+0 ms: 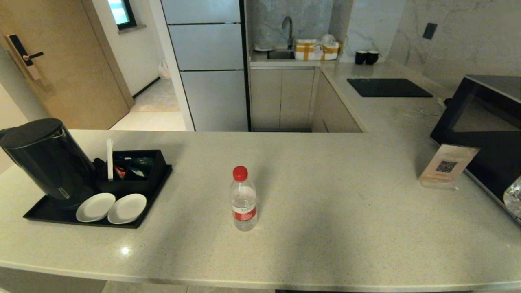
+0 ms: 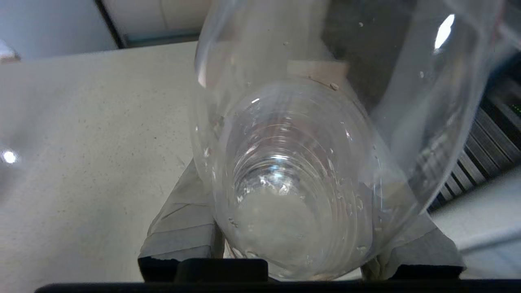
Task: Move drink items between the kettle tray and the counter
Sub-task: Return the bottled water to its original position
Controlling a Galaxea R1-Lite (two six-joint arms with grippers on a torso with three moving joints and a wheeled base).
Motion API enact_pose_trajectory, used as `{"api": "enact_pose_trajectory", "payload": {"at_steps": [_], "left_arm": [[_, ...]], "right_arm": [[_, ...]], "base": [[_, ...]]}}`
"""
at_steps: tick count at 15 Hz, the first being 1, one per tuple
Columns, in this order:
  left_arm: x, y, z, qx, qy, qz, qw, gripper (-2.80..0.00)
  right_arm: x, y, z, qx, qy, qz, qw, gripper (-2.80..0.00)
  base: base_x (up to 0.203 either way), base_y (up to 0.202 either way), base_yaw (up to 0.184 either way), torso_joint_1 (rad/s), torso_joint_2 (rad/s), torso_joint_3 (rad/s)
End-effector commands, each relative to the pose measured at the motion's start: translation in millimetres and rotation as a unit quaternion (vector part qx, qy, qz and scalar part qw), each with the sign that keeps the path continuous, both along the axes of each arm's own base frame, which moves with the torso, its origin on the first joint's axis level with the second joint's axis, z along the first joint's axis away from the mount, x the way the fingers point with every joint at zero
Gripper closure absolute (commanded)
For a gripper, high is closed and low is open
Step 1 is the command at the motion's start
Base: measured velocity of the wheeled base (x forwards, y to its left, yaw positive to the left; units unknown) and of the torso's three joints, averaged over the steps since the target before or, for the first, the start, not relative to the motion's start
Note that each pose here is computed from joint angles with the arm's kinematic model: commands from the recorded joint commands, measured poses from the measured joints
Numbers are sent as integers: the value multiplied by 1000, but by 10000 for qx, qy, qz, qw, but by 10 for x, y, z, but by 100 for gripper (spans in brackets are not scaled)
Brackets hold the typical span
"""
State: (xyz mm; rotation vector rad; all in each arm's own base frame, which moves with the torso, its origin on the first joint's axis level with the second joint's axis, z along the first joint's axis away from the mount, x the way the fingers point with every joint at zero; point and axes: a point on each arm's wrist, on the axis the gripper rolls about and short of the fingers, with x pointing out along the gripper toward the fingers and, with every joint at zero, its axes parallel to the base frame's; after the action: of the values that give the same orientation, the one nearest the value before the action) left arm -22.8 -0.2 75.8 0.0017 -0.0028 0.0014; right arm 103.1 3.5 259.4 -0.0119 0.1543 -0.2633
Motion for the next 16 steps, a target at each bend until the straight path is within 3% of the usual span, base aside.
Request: {"api": "enact_pose_trajectory", "payload": {"at_steps": [1, 7, 10, 14, 16], "left_arm": [[1, 0, -4, -1, 6, 1, 10000, 0], [1, 0, -4, -1, 6, 1, 10000, 0], [1, 0, -4, -1, 6, 8, 10000, 0], [0, 0, -1, -1, 2, 5, 10000, 0], [1, 0, -4, -1, 6, 2, 10000, 0]], "right_arm": [[-365, -39, 32, 206, -317, -124, 9992, 0], [-1141, -139, -194, 593, -565, -704, 9941, 0], [-1552, -122, -455, 660, -694, -791, 9923, 0], [-1736, -92, -716, 781, -529, -415, 9947, 0], [-1895, -64, -841, 697, -874, 414, 9929, 0]], "base": [[0, 0, 0, 0, 0, 0], [0, 0, 0, 0, 0, 0], [0, 0, 0, 0, 0, 0], [0, 0, 0, 0, 0, 0], [0, 0, 0, 0, 0, 0]]}}
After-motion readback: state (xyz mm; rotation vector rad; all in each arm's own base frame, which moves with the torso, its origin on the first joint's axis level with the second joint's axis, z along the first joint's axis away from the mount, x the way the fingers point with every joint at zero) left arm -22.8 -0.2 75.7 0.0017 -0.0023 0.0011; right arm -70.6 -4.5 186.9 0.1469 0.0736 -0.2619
